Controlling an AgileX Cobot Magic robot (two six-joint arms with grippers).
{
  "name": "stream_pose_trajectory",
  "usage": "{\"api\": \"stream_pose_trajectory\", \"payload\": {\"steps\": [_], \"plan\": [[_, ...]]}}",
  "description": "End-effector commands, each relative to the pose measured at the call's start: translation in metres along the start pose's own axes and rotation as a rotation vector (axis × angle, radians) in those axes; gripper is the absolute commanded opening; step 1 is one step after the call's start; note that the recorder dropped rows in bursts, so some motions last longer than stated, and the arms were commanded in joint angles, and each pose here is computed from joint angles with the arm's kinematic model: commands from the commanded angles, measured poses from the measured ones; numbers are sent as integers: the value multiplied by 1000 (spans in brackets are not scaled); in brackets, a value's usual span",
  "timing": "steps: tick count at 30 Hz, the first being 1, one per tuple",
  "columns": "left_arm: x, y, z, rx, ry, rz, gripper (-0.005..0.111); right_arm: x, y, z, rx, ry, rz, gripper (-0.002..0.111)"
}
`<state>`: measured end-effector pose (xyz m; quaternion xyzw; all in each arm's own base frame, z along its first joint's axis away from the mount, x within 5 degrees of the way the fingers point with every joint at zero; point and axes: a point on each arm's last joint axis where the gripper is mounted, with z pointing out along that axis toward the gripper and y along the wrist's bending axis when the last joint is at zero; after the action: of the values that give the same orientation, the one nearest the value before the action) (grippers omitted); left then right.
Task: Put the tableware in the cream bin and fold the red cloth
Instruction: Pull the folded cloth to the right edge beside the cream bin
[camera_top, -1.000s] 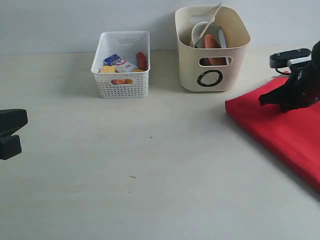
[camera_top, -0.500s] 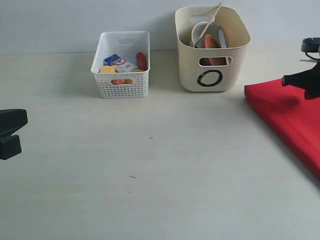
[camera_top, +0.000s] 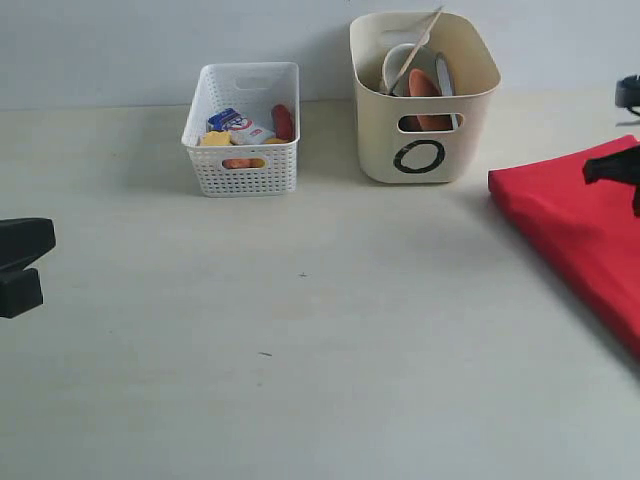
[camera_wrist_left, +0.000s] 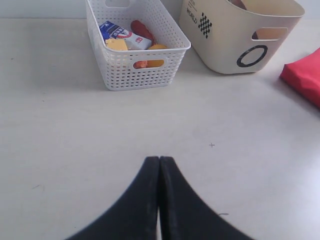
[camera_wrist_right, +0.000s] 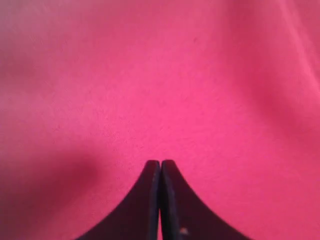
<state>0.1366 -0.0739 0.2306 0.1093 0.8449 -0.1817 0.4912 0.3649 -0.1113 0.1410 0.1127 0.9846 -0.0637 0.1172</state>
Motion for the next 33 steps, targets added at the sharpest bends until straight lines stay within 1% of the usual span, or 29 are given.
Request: {"api": "stream_pose_trajectory", "payload": {"steps": [1, 5, 11, 15, 18, 21, 24, 28, 31, 33], "plan": [[0, 0, -1, 9, -11, -21, 0, 4, 4, 31, -31, 27, 29, 0], [0, 0, -1, 9, -11, -21, 0, -5, 9, 46, -68, -58, 85, 0], [0, 0, -1, 9, -11, -22, 0, -30, 10, 56, -88, -128, 124, 0], [0, 0, -1, 9, -11, -22, 0, -45, 20, 63, -121, -152, 72, 0], [0, 0, -1, 9, -11, -20, 0, -55, 32, 60, -163, -161, 28, 0], [0, 0, -1, 9, -11, -20, 0, -64, 39, 47, -224, -143, 80, 0], [0, 0, -1, 9, -11, -20, 0, -74, 36, 19, -254, -148, 85, 0], [0, 0, -1, 9, -11, -20, 0, -77, 24, -13, -217, -178, 31, 0], [0, 0, -1, 9, -11, -20, 0, -71, 7, -17, -166, -130, 2, 0], [0, 0, -1, 9, -11, -20, 0, -65, -2, -7, -146, -66, -4, 0]]}}
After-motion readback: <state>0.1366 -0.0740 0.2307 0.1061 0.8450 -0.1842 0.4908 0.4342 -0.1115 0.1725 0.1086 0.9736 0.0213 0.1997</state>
